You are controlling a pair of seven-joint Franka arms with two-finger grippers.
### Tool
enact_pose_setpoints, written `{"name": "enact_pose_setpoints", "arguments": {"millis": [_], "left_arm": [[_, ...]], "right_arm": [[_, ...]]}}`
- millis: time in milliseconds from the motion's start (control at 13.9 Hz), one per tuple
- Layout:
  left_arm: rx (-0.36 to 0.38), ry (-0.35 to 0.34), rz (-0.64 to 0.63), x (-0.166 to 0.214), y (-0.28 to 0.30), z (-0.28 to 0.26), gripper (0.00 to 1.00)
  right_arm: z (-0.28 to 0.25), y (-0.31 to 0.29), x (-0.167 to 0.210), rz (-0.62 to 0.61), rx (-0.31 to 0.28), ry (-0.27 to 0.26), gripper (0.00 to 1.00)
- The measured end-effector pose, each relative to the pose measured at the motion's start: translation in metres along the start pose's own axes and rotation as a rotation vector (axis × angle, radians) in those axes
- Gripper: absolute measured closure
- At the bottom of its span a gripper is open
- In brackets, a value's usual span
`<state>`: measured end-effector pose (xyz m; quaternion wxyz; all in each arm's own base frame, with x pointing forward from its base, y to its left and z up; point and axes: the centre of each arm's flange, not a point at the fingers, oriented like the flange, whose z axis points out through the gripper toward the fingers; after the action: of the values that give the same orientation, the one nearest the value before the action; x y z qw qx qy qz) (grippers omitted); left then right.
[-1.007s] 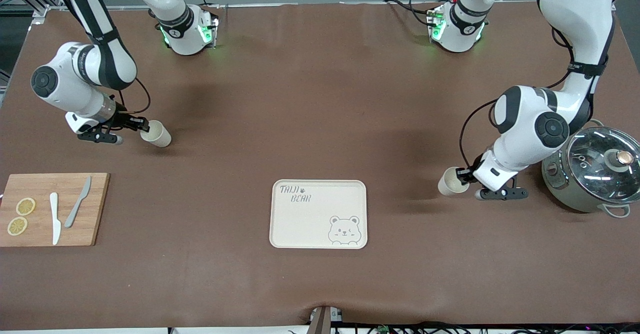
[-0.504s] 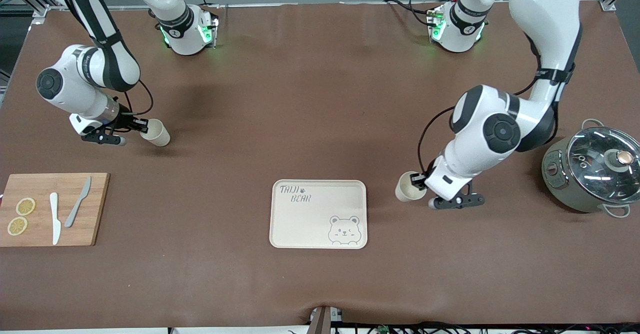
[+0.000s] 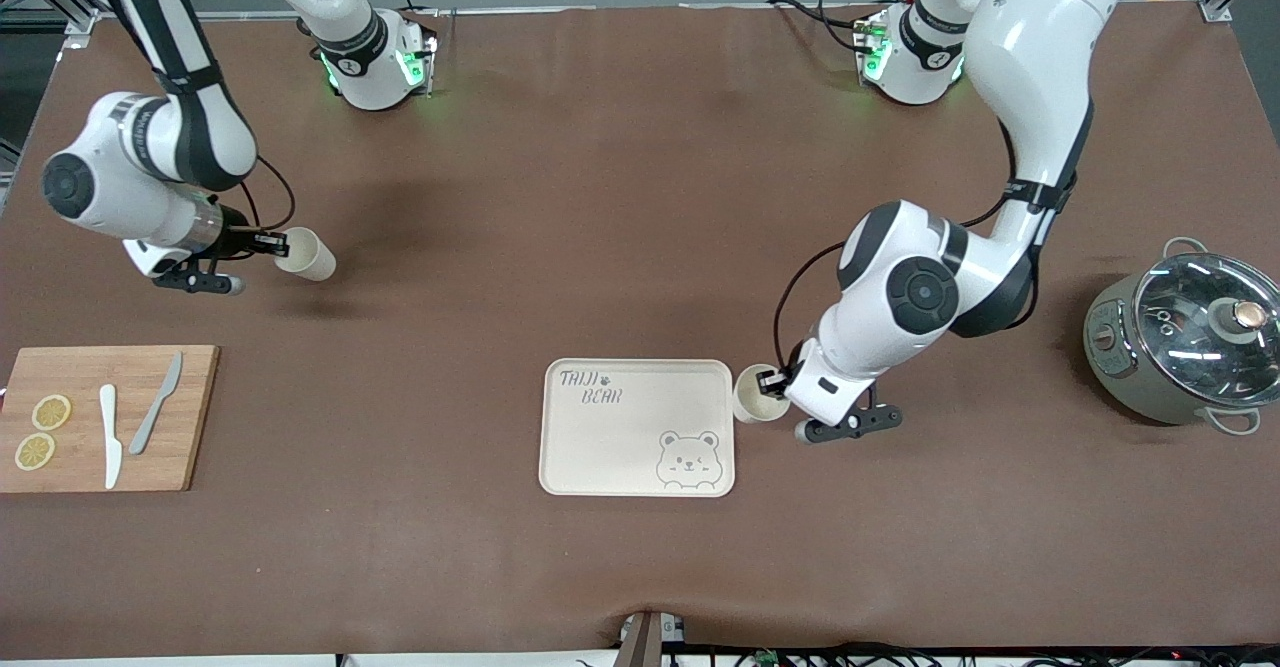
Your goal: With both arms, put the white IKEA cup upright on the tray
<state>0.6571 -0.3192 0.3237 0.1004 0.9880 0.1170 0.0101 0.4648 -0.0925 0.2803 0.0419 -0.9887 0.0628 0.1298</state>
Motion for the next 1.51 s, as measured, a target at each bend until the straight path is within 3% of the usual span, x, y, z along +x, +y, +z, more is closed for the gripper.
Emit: {"name": "enact_pose_setpoints", "arguments": {"millis": [144, 432, 647, 935, 1079, 1223, 1511], "left_arm": [[-0.002, -0.002, -0.054, -0.003, 0.014, 0.012, 0.97], [0.05, -0.001, -0.095, -0.017, 0.032, 0.048, 0.97], [0.078, -0.02, -0.094, -0.028, 0.036, 0.074, 0.97], [0.087, -0.03, -0.095, -0.028, 0.034, 0.086, 0.93], [0.081, -0.024, -0.096, -0.027, 0.034, 0.089, 0.77], [0.07, -0.011, -0.098, -0.025, 0.034, 0.088, 0.56], [0.021, 0.063, -0.109, -0.003, 0.039, 0.042, 0.17]], "right_arm": [[-0.057, -0.003, 0.014, -0.008, 0.006, -0.01, 0.96], [-0.145, -0.012, 0.029, -0.028, 0.002, 0.043, 0.96], [-0.168, -0.04, 0.036, -0.061, -0.011, 0.077, 0.96], [-0.158, -0.102, 0.055, -0.014, -0.03, 0.067, 0.96], [-0.151, -0.141, 0.064, 0.033, -0.018, 0.06, 0.96], [-0.142, -0.177, 0.074, 0.095, 0.035, 0.043, 0.96], [-0.108, -0.24, 0.102, 0.213, 0.035, 0.02, 0.96]]}}
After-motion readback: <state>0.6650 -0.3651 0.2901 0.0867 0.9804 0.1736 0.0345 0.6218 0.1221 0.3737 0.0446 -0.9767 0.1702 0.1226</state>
